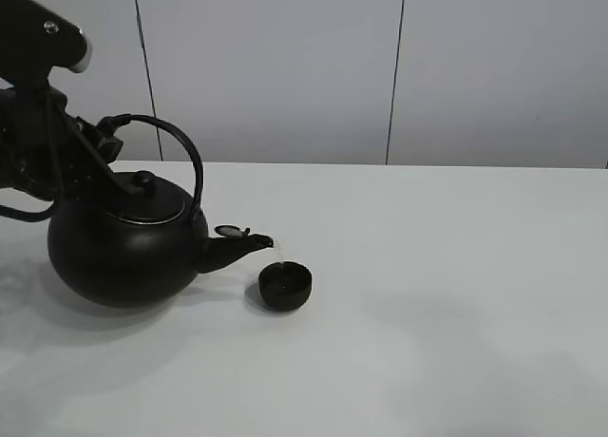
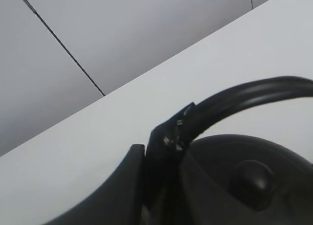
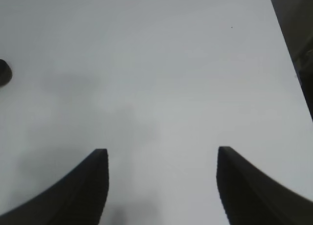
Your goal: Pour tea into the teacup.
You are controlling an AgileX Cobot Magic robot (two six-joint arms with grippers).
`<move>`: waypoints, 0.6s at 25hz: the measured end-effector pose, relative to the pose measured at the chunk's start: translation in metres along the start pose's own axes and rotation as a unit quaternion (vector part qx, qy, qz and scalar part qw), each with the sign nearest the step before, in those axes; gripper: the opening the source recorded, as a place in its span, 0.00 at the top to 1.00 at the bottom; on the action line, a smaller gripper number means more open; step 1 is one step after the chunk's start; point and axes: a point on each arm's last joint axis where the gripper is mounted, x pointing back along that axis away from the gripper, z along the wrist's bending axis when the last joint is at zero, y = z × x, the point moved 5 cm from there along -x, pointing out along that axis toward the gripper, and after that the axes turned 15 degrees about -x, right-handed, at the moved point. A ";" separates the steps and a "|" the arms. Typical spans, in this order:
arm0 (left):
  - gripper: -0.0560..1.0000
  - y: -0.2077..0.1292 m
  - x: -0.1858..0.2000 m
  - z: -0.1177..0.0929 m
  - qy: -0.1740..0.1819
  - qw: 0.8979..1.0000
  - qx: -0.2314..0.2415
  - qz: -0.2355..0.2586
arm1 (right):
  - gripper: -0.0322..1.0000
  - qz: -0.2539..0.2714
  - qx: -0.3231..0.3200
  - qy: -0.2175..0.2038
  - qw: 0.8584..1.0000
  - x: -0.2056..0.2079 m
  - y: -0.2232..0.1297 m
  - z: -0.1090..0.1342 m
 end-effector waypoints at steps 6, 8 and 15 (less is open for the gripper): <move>0.84 -0.001 0.000 -0.001 -0.003 1.000 0.000 0.002 | 0.54 0.000 0.000 0.000 1.000 0.000 0.000 0.000; 0.84 -0.001 0.000 -0.001 -0.003 1.000 0.000 0.002 | 0.54 0.000 0.000 0.000 1.000 0.000 0.000 0.000; 0.84 -0.001 0.000 -0.001 -0.003 1.000 0.000 0.002 | 0.54 0.000 0.000 0.000 1.000 0.000 0.000 0.000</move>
